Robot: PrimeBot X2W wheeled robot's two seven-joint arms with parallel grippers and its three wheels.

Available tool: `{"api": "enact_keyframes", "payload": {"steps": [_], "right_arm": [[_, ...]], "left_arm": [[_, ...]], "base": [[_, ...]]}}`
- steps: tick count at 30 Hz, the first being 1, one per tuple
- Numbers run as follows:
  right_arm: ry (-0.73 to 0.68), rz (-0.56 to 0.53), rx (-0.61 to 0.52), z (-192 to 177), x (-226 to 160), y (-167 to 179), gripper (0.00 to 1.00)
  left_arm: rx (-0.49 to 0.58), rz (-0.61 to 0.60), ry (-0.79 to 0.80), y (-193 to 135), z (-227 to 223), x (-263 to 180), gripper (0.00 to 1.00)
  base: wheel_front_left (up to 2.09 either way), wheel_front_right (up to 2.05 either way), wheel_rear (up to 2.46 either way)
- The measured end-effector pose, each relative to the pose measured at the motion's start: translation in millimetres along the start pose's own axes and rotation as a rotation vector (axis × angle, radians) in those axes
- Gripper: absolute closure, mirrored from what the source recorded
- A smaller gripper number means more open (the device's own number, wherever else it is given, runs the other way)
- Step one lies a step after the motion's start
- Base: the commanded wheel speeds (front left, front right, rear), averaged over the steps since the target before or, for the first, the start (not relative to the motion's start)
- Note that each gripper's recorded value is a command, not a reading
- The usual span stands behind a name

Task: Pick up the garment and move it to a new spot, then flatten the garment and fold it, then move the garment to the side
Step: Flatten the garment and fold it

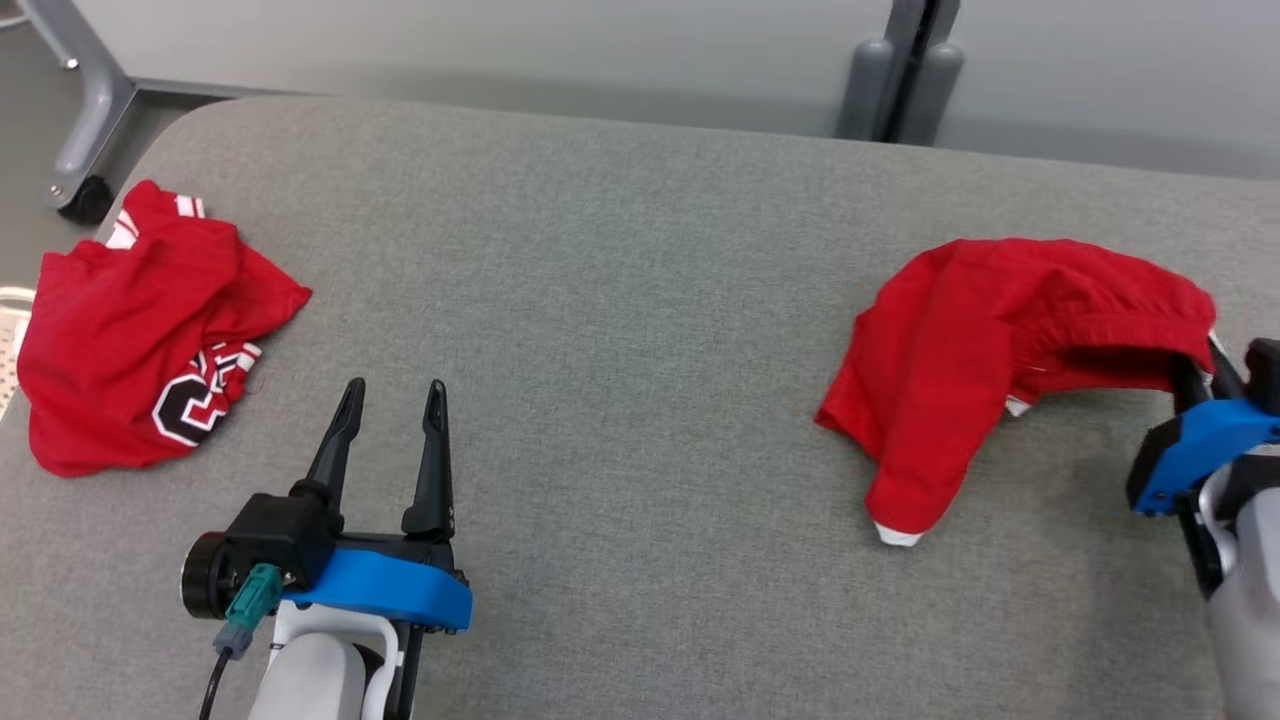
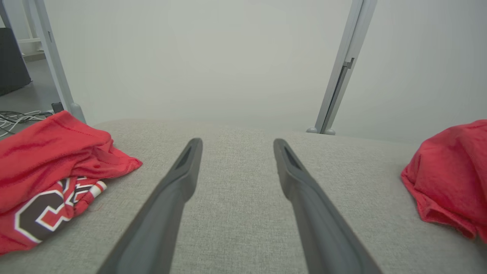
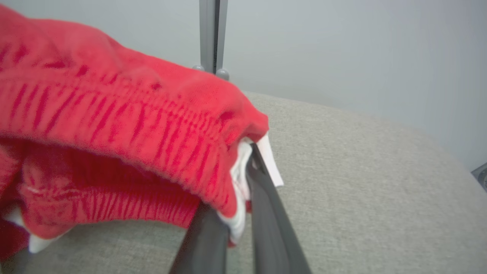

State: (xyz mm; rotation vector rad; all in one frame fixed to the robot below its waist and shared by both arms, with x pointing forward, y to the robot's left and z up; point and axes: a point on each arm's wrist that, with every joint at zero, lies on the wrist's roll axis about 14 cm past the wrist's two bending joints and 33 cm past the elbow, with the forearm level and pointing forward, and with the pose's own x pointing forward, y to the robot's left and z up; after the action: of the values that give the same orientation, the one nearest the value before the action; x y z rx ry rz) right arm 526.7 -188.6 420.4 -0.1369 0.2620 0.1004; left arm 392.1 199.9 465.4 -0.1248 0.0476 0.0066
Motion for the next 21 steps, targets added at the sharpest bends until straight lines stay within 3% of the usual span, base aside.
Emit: {"api": "enact_keyframes", "payload": {"steps": [6,10,14,21], "right_arm": [[-0.139,-0.136,-0.022,44,-31,-65,1.0],[-0.245,-0.142,-0.058,80,-44,-70,1.0],[-0.325,-0.054,-0.087,106,-48,-32,1.0],[-0.353,0.222,-0.133,112,-49,81,1.0]], "left_arm": [[-0.02,-0.062,-0.031,-22,9,1,0.0],[-0.028,-0.086,-0.05,-32,16,0,0.0],[-0.038,-0.096,-0.059,-37,19,-6,0.0],[-0.048,-0.065,-0.068,-29,21,-18,0.0]], "base": [[0.0,0.0,0.0],[0.0,0.0,0.0],[0.0,0.0,0.0],[0.0,0.0,0.0]]}}
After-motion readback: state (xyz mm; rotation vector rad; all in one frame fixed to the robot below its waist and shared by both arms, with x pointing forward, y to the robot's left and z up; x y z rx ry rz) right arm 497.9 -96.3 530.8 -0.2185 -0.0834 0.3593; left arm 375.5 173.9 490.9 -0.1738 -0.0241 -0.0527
